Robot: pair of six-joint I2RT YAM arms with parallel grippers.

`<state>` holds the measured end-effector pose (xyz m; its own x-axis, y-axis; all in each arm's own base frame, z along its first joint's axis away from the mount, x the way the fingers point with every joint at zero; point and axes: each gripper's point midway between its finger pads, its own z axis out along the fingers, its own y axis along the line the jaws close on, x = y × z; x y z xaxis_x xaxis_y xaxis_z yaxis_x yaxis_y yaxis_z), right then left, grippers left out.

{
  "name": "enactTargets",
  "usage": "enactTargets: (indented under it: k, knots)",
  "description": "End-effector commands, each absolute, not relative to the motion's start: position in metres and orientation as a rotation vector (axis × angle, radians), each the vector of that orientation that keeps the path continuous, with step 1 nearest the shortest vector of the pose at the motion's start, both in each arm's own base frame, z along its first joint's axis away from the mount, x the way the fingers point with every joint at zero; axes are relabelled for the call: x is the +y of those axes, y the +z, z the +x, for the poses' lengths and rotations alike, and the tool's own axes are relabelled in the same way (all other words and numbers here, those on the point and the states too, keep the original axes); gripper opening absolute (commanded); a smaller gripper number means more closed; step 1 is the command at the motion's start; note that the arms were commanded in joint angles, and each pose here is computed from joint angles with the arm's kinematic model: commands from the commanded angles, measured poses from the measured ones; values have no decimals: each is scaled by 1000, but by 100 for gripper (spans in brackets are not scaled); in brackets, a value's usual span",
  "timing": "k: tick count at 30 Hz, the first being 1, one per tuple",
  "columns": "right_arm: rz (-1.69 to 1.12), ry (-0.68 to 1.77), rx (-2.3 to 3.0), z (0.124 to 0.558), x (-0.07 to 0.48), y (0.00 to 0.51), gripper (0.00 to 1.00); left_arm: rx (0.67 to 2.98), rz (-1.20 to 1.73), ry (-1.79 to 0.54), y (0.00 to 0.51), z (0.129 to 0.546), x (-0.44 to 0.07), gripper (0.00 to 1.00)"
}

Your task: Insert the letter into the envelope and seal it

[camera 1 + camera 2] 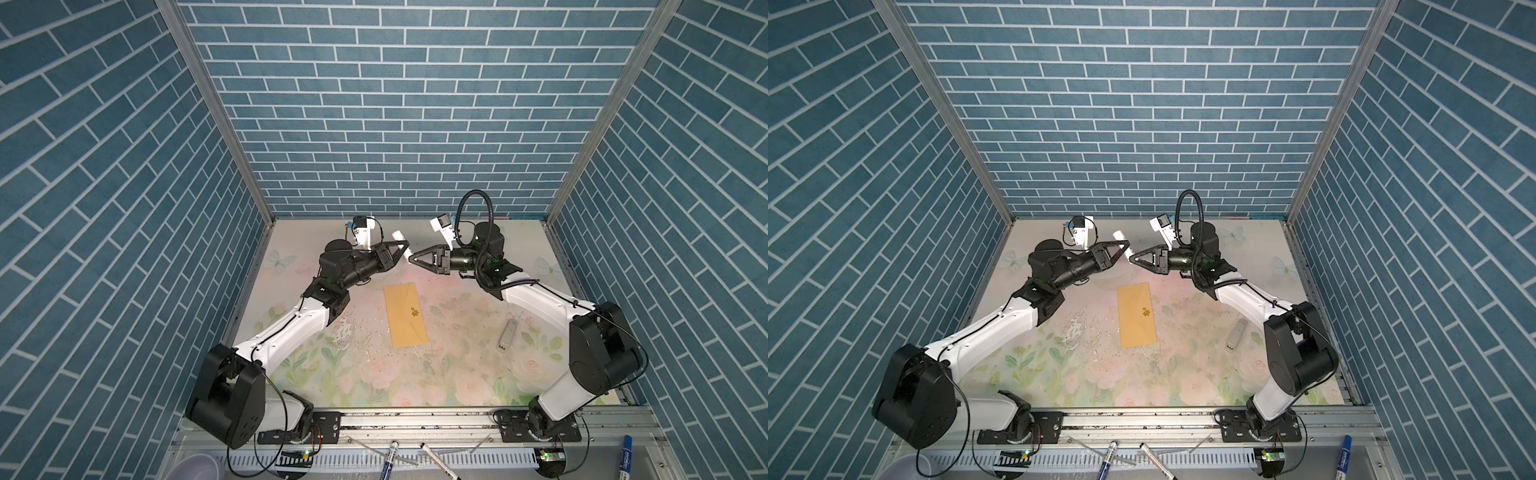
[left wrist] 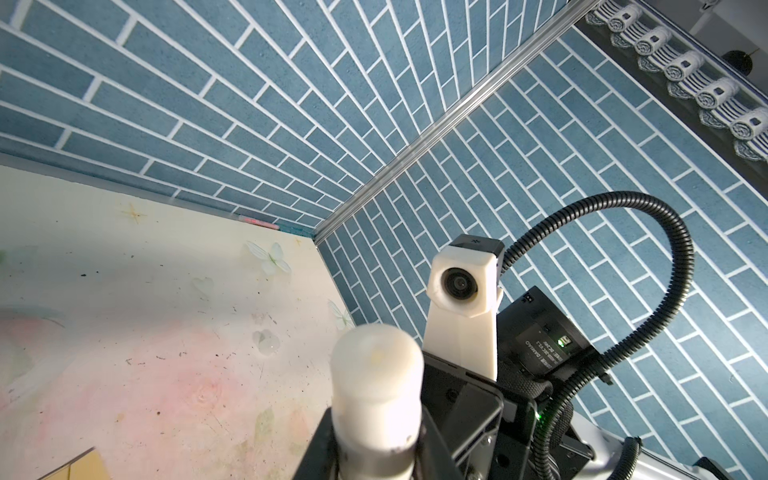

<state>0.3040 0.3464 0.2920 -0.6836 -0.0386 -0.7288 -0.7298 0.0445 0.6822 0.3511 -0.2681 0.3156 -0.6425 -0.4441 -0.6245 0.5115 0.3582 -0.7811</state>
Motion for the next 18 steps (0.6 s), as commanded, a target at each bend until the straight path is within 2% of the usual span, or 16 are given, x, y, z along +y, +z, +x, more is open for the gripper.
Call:
enactTargets:
  k: [1,3,8,18]
  knots:
    - [-710,1681,1810,313,346,291,4,1721,105,-1424,330,351,-271,0]
    - [-688,1646,1813,316,344,293,0,1727,102,-1415,329,351,-270,0]
    - [-661,1397,1875,323,336,288,0,1751,89,-1385,322,354,-268,0]
    - [-681,530,1973,340,327,282,0,1778,71,-1360,313,358,-267,0]
